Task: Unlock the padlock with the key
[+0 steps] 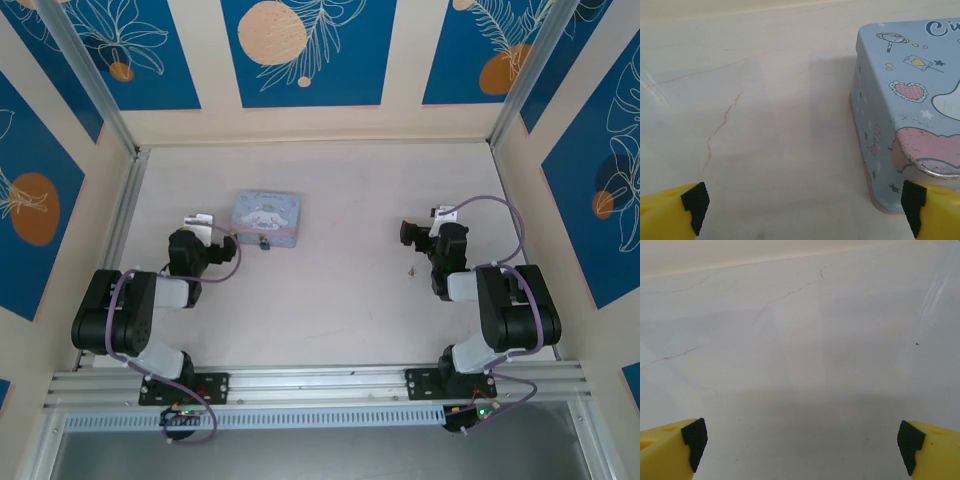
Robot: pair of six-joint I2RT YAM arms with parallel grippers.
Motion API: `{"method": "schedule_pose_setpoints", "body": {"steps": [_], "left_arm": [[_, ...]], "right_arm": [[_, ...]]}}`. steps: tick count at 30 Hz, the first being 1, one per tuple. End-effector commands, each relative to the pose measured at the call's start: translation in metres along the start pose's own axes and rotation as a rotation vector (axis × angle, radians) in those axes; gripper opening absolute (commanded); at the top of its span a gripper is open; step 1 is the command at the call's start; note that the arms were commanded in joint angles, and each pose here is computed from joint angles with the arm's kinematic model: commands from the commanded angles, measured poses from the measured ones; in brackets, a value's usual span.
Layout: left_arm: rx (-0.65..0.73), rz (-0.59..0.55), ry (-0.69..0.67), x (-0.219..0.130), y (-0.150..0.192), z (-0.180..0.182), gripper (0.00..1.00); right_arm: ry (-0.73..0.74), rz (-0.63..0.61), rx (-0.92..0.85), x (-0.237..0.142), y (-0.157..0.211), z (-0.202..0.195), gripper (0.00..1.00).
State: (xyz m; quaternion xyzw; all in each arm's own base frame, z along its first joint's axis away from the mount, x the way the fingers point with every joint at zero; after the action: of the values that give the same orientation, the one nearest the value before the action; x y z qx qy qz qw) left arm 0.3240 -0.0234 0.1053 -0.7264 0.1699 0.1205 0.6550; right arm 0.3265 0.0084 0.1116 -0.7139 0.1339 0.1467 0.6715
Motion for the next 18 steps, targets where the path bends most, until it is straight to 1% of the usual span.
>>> {"method": "schedule_pose_setpoints", "body": {"steps": [1, 13, 18], "left_arm": [[0.012, -0.026, 0.022, 0.0013, -0.0096, -0.0016, 1.0], [0.003, -0.018, 0.005, 0.0031, -0.011, 0.0006, 1.0], [0.0, -0.013, 0.007, 0.0034, -0.0107, 0.0009, 1.0]], "right_arm": [[0.02, -0.039, -0.016, 0.0007, -0.0079, -0.0007, 0.99], [0.02, -0.042, -0.013, 0.0006, -0.0088, -0.0012, 0.99], [-0.005, -0.033, 0.0, 0.001, -0.0076, -0.0029, 0.99]]}}
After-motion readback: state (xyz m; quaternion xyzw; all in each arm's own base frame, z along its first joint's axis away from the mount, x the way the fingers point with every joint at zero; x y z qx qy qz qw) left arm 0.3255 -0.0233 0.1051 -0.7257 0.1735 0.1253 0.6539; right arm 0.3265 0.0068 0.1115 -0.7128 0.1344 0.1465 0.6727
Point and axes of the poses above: each hand's point on the last joint's axis, 136 mm out from that joint toward the fingers, its own x axis out along the fingers, its own z axis along the line the jaws close on, y = z × x, the point moved 7 cm from there along -x, back along the fingers, and after that the axes turned 10 degrees about -x, right-handed, at the moved point
